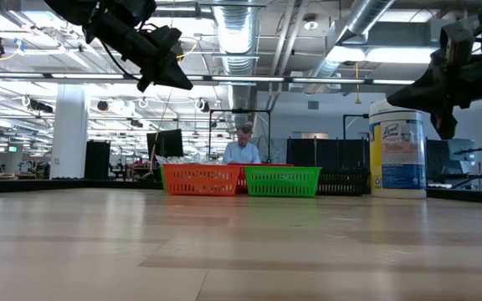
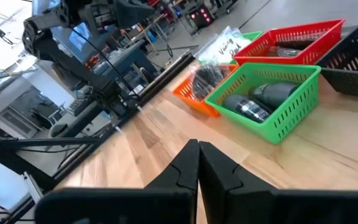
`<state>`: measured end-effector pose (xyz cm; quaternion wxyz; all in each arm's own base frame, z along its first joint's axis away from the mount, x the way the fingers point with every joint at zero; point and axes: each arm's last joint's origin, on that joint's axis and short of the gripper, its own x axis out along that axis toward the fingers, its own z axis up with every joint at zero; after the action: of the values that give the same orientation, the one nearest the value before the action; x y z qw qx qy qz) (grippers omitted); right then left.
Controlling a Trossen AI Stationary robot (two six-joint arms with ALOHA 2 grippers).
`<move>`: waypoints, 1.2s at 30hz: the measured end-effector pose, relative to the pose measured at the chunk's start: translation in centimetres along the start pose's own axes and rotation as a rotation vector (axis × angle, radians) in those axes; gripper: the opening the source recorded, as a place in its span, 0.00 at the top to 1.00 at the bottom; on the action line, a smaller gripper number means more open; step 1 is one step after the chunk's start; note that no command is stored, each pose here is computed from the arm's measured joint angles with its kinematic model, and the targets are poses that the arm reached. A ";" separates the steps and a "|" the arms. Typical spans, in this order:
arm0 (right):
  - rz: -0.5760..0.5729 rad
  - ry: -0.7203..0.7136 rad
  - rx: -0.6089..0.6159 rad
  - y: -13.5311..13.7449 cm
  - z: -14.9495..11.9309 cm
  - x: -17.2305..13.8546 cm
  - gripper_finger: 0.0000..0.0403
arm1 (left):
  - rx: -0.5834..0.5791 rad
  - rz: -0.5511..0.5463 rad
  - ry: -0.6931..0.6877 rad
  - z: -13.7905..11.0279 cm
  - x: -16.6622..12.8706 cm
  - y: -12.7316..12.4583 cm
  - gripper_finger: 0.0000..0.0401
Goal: Pick & Place Travel size toiletries
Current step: Return to Home Position
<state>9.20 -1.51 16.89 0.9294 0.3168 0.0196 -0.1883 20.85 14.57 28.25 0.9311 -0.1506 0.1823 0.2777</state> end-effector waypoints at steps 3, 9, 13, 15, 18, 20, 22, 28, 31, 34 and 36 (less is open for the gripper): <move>0.002 0.000 0.002 0.0 0.0 0.0 1.00 | 0.001 0.000 -0.002 0.0 0.0 0.0 1.00; 0.004 -0.001 0.002 0.0 0.0 0.0 1.00 | 0.000 -0.002 -0.008 0.1 0.0 0.0 1.00; 0.004 -0.001 0.002 0.0 0.0 0.0 1.00 | 0.005 -0.013 -0.011 0.1 0.0 -0.3 1.00; 0.003 -0.001 0.003 0.0 0.0 0.0 1.00 | 0.010 -0.025 -0.009 0.0 0.0 -0.7 1.00; 0.003 -0.001 0.003 0.0 0.0 0.0 1.00 | -0.005 -0.051 -0.007 -0.1 0.1 -1.4 1.00; 0.003 -0.001 0.003 0.0 0.0 0.0 1.00 | -0.001 -0.076 -0.011 -0.1 0.1 -2.1 1.00; 0.003 -0.001 0.002 0.0 0.0 0.0 1.00 | 0.012 -0.110 -0.019 -0.2 0.0 -3.0 1.00; 0.003 -0.001 0.002 0.0 0.0 0.0 1.00 | -0.015 -0.224 -0.111 0.3 -1.0 -6.3 1.00; 0.003 -0.002 0.002 0.0 0.0 0.0 1.00 | -0.007 -0.253 -0.191 0.7 -2.4 -8.0 1.00; 0.003 -0.002 0.002 0.0 0.0 0.0 1.00 | 0.001 -0.281 -0.222 0.8 -4.0 -9.1 1.00; 0.004 -0.001 0.002 0.0 0.0 0.0 1.00 | 0.006 -0.317 -0.246 0.9 -5.1 -9.7 1.00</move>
<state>9.20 -1.50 16.91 0.9294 0.3177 0.0183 -0.1868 22.62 4.82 32.95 0.9789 -0.1395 0.0420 0.1434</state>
